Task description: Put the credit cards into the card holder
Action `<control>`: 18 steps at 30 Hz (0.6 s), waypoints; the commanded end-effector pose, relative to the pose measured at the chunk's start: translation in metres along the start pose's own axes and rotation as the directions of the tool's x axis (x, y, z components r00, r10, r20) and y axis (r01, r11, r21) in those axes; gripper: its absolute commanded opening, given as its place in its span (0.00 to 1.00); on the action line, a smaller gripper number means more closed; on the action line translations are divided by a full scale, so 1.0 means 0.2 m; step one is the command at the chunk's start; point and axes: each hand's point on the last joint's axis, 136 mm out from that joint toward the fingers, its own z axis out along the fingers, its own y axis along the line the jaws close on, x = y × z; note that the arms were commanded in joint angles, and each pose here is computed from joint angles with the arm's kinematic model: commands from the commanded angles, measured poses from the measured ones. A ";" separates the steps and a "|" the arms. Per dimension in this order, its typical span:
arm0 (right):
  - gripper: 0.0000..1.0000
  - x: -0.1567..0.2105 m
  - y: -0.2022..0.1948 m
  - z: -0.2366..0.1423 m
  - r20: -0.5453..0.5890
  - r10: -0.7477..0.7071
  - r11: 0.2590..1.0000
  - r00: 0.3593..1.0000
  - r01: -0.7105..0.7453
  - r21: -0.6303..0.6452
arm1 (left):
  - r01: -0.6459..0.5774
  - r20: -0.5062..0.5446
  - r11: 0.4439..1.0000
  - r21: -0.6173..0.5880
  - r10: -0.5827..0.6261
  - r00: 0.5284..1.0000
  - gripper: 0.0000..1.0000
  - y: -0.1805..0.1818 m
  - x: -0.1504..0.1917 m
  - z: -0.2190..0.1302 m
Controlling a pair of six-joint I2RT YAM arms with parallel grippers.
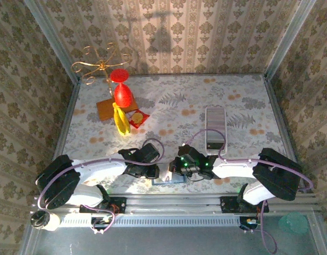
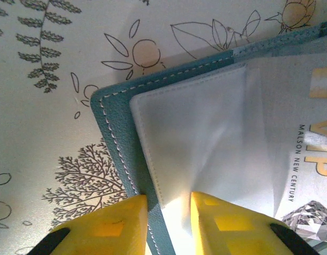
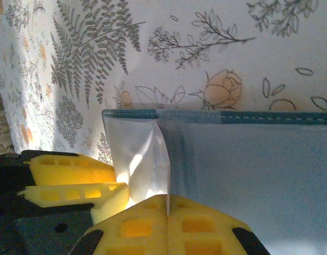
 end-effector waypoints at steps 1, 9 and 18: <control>0.00 0.06 -0.13 -0.01 -0.029 0.053 0.994 0.998 -0.050 0.092 | 0.022 -0.058 0.998 -0.057 -0.025 0.998 0.26 0.09 0.07 0.04; 0.00 0.09 -0.14 0.00 -0.045 0.079 0.990 0.996 -0.073 0.119 | 0.019 -0.065 0.998 -0.056 -0.023 0.998 0.26 0.09 0.07 0.04; 0.00 0.08 0.00 0.03 -0.069 0.013 1.000 0.998 -0.012 0.014 | 0.018 -0.066 0.999 -0.037 -0.021 0.998 0.26 0.09 0.07 0.04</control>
